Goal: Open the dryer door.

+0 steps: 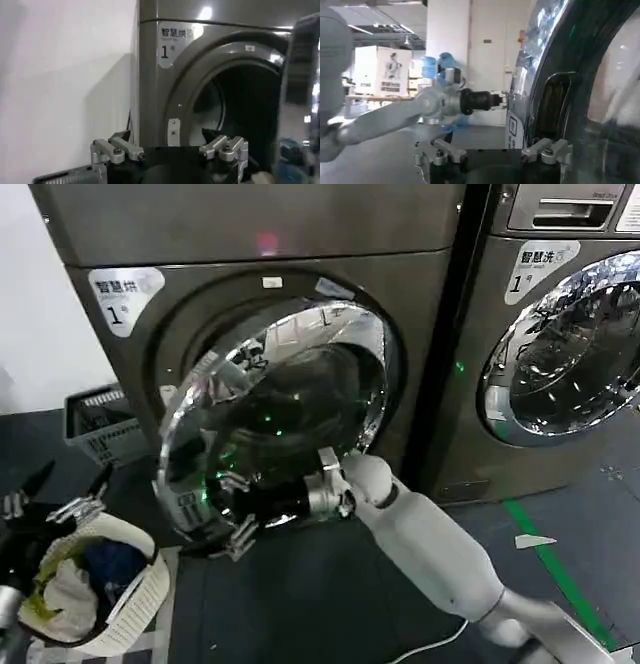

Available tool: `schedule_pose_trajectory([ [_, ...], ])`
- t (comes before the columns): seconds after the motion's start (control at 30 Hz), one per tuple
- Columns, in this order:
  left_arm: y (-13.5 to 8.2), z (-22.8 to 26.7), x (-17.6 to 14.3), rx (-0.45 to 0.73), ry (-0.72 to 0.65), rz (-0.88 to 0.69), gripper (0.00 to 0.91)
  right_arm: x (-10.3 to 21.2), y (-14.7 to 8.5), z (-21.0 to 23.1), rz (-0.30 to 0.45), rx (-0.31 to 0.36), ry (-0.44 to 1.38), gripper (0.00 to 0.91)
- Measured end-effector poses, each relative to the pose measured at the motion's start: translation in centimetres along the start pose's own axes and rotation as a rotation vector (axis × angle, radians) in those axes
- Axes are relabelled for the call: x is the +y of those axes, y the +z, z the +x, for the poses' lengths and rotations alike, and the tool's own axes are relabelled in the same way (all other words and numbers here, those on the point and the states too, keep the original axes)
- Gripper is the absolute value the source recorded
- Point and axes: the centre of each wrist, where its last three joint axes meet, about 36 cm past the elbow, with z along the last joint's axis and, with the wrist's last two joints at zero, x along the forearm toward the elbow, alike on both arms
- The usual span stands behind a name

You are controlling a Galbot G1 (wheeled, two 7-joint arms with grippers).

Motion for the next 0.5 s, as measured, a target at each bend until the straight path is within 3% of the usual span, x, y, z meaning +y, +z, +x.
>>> schedule_pose_trajectory([
  [0.5,-0.3,-1.6,0.1,-0.005,0.074,-0.021,0.907,2.1,1.2,4.3,-0.026,0.054,-0.109,0.907],
])
